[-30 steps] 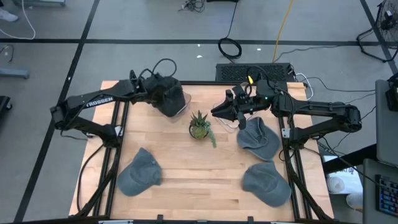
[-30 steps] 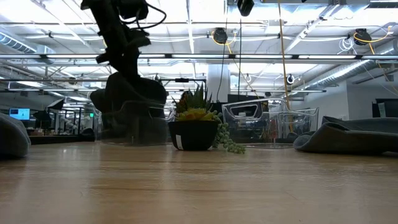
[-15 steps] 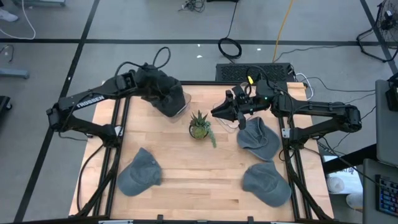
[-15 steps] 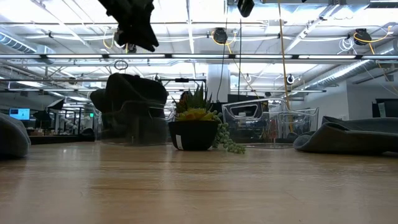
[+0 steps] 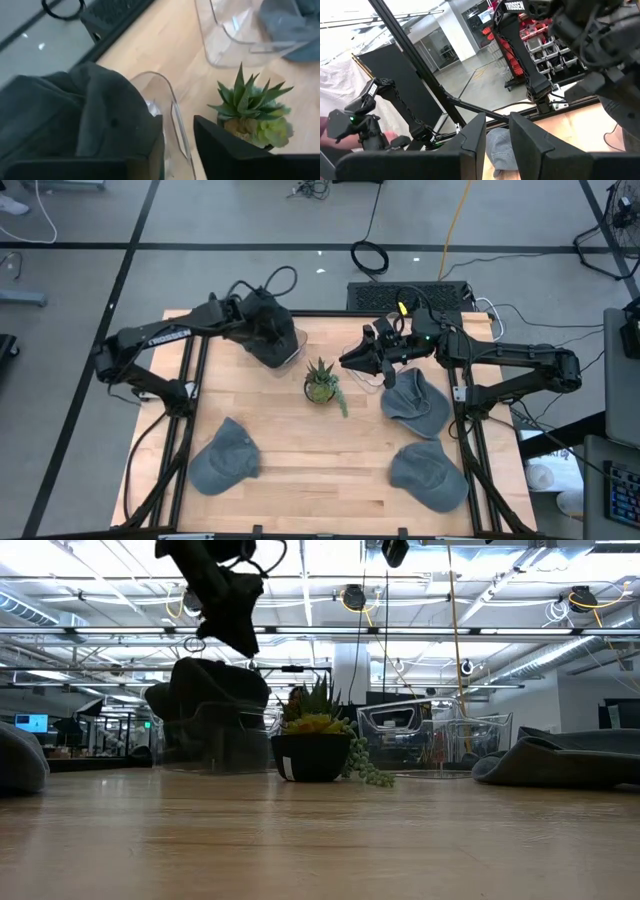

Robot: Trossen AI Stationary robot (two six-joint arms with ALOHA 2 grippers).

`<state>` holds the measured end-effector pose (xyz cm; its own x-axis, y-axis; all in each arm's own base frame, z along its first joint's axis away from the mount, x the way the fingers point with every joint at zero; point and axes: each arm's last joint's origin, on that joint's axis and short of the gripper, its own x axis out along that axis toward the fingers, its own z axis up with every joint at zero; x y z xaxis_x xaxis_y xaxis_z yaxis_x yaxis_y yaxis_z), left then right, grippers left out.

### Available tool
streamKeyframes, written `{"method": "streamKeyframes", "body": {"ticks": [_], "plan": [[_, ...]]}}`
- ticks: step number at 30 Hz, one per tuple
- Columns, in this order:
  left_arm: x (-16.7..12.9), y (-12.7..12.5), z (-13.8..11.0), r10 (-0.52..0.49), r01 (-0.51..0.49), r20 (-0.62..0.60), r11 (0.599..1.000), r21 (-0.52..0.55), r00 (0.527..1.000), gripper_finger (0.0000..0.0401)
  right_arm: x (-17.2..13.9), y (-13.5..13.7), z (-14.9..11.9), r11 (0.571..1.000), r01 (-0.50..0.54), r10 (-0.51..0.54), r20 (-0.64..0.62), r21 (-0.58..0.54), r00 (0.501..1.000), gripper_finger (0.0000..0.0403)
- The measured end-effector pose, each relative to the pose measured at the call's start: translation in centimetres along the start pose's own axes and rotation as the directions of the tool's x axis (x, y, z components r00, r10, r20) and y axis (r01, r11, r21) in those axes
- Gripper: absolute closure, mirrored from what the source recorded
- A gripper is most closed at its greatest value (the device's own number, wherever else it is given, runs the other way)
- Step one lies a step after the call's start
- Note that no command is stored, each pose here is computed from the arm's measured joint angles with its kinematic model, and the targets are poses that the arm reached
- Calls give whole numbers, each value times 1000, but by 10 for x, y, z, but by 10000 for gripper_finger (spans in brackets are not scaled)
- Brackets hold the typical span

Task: Pick & Place hat
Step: Put the black cap into the left transparent bin

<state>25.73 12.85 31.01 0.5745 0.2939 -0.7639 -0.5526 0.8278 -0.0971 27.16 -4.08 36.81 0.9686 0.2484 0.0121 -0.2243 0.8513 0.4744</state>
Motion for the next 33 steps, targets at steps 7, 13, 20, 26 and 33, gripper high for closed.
{"method": "streamKeyframes", "body": {"ticks": [7, 13, 20, 26, 33], "plan": [[21, 0, -2, -2, 4, -71, 1000, 31, 997, 386, 0, 0, 0, 1000, 0, 0, 0, -24, 1000, 330], [22, 18, -10, 116, -112, -170, 993, 35, 979, 397, 0, 0, 0, 1000, 0, 0, 0, -22, 1000, 330], [29, 52, -27, 230, -232, -268, 972, 26, 935, 398, 0, -2, 1, 997, 52, -51, 27, -51, 998, 330], [39, 69, -46, 291, -304, -317, 953, 10, 903, 399, 0, -2, 1, 997, 55, -53, 29, -60, 998, 330], [49, 73, -55, 276, -293, -308, 956, -8, 910, 399, 0, -2, 1, 996, 54, -52, 29, -69, 998, 330]]}}
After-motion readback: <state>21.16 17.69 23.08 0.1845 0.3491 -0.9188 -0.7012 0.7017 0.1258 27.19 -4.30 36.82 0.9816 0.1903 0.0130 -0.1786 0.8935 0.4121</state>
